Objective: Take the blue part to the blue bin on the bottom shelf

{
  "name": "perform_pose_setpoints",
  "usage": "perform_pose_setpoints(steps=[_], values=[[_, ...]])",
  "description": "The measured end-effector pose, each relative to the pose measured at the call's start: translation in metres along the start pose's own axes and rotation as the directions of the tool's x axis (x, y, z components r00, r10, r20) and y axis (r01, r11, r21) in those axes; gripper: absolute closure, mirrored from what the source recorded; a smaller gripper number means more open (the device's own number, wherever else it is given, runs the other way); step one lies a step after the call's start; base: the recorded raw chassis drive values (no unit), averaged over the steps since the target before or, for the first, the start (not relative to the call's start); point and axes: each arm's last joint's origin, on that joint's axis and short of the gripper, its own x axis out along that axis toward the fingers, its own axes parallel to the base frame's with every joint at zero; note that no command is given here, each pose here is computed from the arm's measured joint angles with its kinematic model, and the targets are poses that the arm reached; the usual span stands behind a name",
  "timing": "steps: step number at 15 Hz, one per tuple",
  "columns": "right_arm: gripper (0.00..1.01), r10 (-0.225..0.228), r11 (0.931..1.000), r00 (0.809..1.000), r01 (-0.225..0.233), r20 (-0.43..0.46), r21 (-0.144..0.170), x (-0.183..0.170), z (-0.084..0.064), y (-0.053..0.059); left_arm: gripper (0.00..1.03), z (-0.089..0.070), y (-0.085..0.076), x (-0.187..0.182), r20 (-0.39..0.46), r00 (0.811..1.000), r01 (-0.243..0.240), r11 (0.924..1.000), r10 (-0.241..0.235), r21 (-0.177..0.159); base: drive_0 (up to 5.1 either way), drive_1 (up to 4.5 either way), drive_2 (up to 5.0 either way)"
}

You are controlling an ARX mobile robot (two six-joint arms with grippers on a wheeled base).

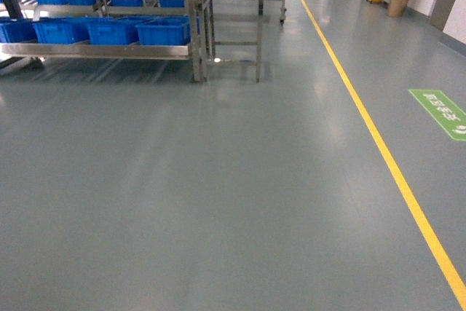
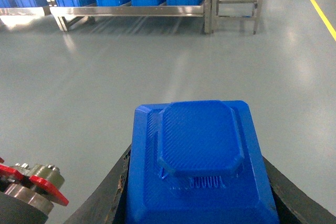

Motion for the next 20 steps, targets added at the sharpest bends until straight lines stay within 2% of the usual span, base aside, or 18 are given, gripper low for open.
perform_pose_setpoints(steps=[5, 20], values=[[0.03, 0.002, 1.0, 1.0, -0.002, 0.003, 0.0, 0.0, 0.0003, 0.0001, 0.59, 0.0003, 0.0005, -0.0004, 0.004, 1.0, -0.004, 1.0, 0.004, -0.003, -1.7, -1.73, -1.7], [0.03, 0.002, 1.0, 1.0, -0.002, 0.004, 0.0, 0.0, 0.0004, 0.0001, 0.59, 0.0002, 0.0004, -0.0001, 0.002, 1.0, -0.006, 1.0, 0.006, -0.002, 0.0, 4.28, -4.3]])
